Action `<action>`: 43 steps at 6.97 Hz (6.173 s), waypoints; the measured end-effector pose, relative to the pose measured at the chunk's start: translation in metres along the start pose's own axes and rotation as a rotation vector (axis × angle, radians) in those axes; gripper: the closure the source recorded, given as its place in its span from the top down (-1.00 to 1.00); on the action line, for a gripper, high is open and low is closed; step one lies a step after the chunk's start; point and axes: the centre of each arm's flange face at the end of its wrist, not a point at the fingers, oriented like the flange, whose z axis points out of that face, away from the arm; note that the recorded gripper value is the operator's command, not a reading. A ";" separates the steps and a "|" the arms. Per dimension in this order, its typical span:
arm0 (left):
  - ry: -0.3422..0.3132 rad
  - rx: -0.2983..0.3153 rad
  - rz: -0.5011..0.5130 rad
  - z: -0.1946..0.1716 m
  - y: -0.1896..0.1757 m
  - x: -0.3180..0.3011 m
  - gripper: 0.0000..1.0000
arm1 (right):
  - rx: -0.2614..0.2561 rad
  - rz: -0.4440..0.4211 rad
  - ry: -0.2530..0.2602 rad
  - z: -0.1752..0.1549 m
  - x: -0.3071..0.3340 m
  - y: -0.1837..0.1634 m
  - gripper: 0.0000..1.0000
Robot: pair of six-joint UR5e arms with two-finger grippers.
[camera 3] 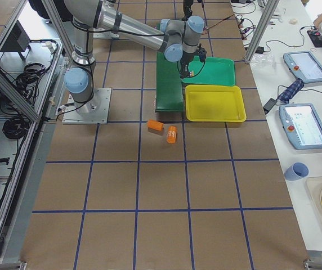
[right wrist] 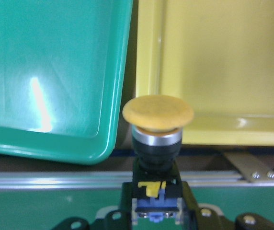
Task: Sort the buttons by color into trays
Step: 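Lift the yellow-capped button into the yellow tray while left reaches last button, then open the right gripper and return it over the belt while left grasps button, then place the green button on the belt with left while right grasps green-capped button, then carry the green-capped button with the right gripper into the green tray while left withdraws, then release the button in the green tray and move the right gripper back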
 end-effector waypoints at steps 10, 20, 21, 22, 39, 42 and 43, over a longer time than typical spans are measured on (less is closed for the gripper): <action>0.005 -0.034 0.484 -0.104 0.109 0.104 -1.00 | -0.082 -0.007 -0.021 -0.008 0.025 -0.020 1.00; 0.087 -0.048 0.622 -0.082 0.133 0.140 0.99 | -0.025 0.023 -0.003 0.001 -0.061 0.096 1.00; 0.088 -0.048 0.627 -0.083 0.135 0.143 1.00 | -0.023 0.041 0.000 0.004 -0.077 0.098 1.00; 0.088 -0.044 0.629 -0.086 0.136 0.144 1.00 | -0.032 0.052 0.003 0.014 -0.084 0.095 0.86; 0.003 -0.097 0.239 -0.260 0.209 0.129 1.00 | -0.044 -0.022 -0.001 -0.005 -0.010 -0.076 1.00; 0.028 -0.060 0.231 -0.271 0.208 0.132 1.00 | -0.100 -0.036 -0.016 -0.015 0.027 0.008 1.00; 0.026 -0.055 0.232 -0.270 0.208 0.131 1.00 | -0.088 -0.030 -0.020 -0.003 0.028 0.029 1.00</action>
